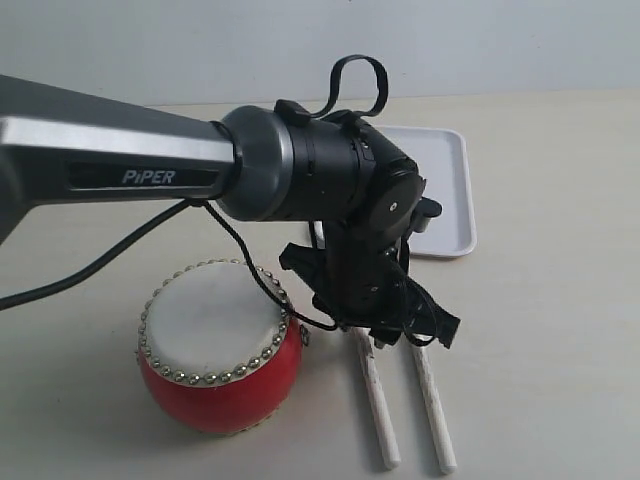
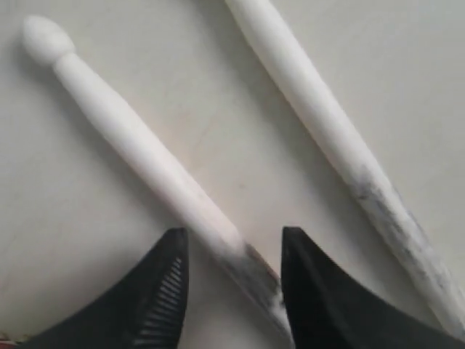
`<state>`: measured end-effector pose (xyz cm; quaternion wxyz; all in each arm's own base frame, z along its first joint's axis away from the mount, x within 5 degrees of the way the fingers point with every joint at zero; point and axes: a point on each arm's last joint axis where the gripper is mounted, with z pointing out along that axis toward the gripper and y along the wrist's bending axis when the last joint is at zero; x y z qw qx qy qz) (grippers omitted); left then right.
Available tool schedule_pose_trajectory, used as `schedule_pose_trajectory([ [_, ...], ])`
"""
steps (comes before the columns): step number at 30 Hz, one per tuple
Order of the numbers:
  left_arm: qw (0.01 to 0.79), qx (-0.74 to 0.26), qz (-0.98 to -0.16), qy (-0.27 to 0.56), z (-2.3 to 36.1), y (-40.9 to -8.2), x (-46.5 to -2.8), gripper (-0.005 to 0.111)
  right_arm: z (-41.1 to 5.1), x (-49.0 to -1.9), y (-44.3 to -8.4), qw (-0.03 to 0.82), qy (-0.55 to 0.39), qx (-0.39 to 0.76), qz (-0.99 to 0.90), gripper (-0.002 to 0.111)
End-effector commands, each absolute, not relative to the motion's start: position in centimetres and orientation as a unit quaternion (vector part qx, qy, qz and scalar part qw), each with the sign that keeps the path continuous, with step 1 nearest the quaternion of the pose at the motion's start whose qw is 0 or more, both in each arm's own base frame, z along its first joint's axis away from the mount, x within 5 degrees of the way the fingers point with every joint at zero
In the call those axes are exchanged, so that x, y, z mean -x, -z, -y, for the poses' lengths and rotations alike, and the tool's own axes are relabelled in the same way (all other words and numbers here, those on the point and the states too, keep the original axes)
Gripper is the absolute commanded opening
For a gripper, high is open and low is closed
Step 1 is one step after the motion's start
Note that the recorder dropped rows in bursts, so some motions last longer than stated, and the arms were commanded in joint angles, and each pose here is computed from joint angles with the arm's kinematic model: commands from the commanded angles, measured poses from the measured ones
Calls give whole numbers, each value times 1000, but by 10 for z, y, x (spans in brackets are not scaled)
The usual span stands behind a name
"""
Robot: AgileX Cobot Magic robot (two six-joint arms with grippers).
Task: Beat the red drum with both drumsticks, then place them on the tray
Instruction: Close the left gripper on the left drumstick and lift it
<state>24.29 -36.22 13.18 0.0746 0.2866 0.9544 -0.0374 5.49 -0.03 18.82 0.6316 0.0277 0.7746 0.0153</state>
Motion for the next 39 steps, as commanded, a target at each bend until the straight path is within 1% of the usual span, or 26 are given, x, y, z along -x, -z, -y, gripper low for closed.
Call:
schedule_pose_trajectory([
  [1, 63, -294, -954, 14, 361, -115, -243, 42, 1, -55, -187, 634, -14, -29, -773, 0],
  [13, 52, -302, -952, 4, 359, -113, -242, 42, 1, -55, -187, 634, -14, -30, -773, 0],
  [19, 40, -301, -953, -6, 357, -102, -242, 41, 1, -55, -187, 634, -14, -30, -773, 0],
  [21, 37, -302, -953, -8, 357, -98, -242, 38, 1, -55, -187, 634, -15, -31, -773, 0],
  [22, 36, -302, -953, -10, 357, -96, -242, 33, 1, -55, -187, 634, -15, -31, -773, 0],
  [23, 35, -302, -953, -10, 357, -95, -242, 29, 1, -55, -188, 634, -15, -31, -772, 0],
  [27, 36, -302, -953, -9, 358, -92, -242, 3, 1, -55, -188, 634, -15, -31, -772, 0],
  [28, 36, -304, -952, -10, 358, -91, -242, 0, 1, -55, -188, 634, -15, -31, -772, 0],
  [39, 49, -311, -949, -21, 357, -91, -245, 0, 1, -55, -188, 634, -15, -31, -772, 0],
])
